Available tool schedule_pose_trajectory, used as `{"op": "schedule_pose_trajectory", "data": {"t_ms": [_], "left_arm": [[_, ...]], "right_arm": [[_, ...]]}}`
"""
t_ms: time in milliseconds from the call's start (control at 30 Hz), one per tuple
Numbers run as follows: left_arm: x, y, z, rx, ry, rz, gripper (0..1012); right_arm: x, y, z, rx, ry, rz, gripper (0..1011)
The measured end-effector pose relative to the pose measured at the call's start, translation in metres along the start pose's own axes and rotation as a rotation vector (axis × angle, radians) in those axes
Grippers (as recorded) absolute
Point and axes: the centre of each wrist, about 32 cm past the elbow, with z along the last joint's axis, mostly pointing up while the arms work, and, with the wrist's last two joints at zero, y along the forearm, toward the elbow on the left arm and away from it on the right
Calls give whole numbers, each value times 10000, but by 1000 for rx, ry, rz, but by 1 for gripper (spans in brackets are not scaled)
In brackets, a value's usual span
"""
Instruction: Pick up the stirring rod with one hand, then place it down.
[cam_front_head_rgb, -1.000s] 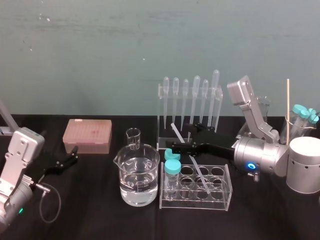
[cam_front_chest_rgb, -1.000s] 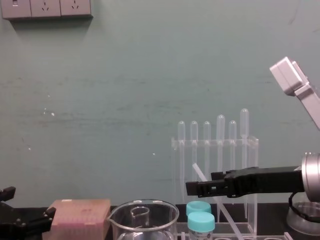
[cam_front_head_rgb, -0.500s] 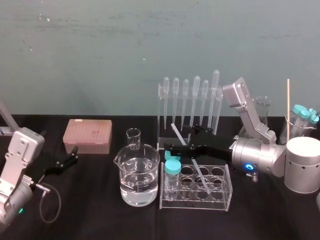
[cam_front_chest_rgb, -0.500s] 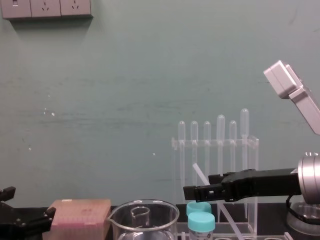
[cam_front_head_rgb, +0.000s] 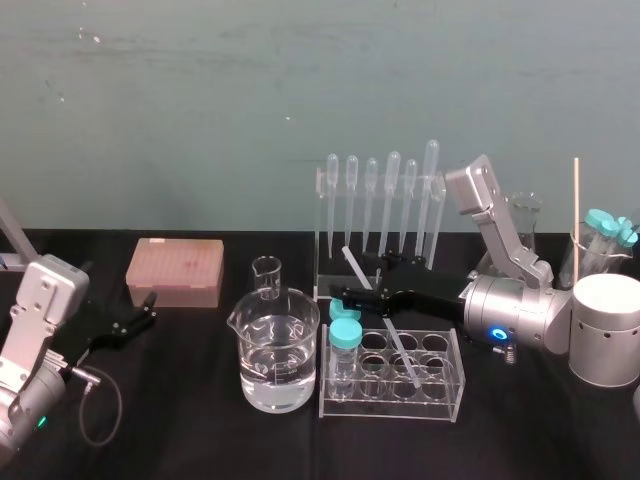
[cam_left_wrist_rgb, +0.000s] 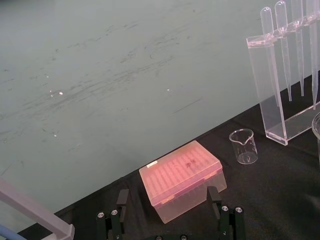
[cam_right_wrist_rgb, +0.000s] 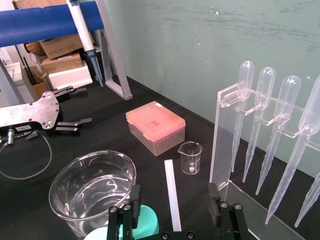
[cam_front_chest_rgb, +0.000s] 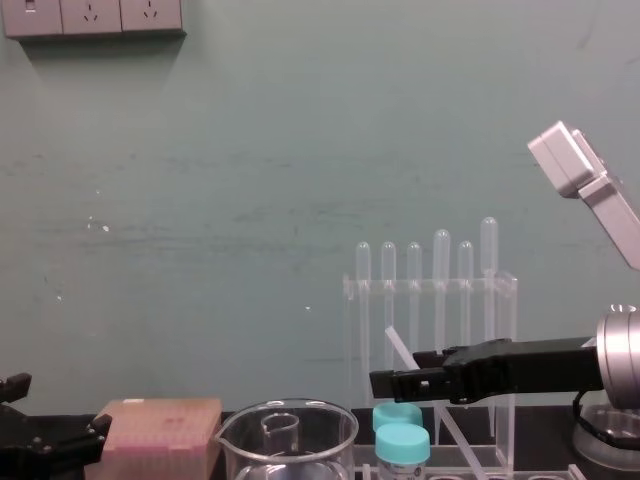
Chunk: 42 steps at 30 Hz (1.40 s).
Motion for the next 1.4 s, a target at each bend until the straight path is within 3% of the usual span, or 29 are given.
{"op": "schedule_pose_trajectory", "data": {"t_ms": [833, 1233, 1400], "left_arm": [[0, 0, 0, 0, 0, 0, 1000], [0, 0, 0, 0, 0, 0, 1000], [0, 0, 0, 0, 0, 0, 1000]], "right_arm": [[0, -1, 3, 1, 3, -1, 94], [-1, -1, 3, 1, 3, -1, 67], [-49, -45, -44, 96, -89, -24, 67]]}}
